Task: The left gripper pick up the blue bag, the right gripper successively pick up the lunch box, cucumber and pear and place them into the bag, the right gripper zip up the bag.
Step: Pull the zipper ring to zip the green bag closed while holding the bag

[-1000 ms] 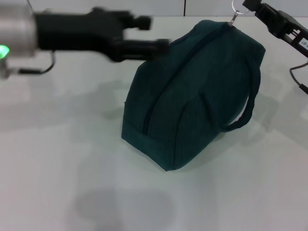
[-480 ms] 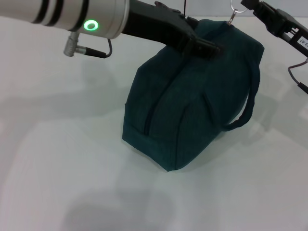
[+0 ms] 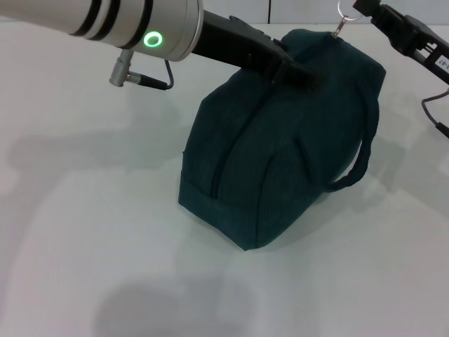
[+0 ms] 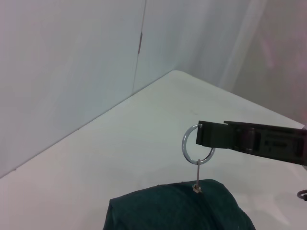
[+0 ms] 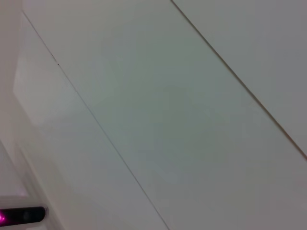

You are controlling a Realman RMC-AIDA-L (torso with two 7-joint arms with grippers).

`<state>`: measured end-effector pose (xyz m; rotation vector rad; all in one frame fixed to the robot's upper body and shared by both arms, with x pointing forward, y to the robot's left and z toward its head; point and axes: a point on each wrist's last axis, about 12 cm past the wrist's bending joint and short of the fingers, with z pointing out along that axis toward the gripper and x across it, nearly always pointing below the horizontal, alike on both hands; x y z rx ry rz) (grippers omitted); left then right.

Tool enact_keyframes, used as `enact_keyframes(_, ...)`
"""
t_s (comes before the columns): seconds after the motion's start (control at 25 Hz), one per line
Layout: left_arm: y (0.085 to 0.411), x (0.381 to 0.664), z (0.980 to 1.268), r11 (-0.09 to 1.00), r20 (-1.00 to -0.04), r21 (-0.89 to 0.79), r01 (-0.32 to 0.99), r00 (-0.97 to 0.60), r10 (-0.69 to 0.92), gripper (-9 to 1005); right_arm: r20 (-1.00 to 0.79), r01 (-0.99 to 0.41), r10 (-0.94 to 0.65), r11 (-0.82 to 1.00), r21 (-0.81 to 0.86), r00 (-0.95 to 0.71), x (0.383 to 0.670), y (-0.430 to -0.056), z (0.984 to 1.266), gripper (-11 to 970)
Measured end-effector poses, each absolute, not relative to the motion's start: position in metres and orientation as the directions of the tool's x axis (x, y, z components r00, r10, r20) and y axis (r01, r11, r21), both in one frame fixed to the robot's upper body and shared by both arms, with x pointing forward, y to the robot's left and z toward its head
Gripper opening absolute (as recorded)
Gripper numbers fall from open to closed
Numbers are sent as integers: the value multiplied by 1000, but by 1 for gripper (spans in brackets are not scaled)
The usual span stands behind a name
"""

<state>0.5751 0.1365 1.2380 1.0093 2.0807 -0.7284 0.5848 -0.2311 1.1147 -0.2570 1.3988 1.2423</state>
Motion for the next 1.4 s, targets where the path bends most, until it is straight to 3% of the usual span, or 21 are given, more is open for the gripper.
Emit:
enact_keyframes(0.32, 137, 576, 1237, 536, -774, -153, 830, -438, 458, 700, -820, -757, 493, 407, 511, -289, 584, -232, 1114, 6)
enact_keyframes(0.72, 136, 576, 1237, 525, -776, -133, 841, -417, 473, 202, -818, -752, 497, 411, 516, -290, 584, -232, 1113, 11)
enact_keyframes(0.96, 136, 574, 1238, 509, -785, -115, 853, -392, 480, 109, -808, -728, 513, 431, 533, -288, 584, -236, 1109, 15)
enact_keyframes(1.4, 140, 567, 1244, 449, -818, -167, 878, -378, 435, 63, -802, -645, 523, 513, 567, -289, 585, -251, 1098, 21)
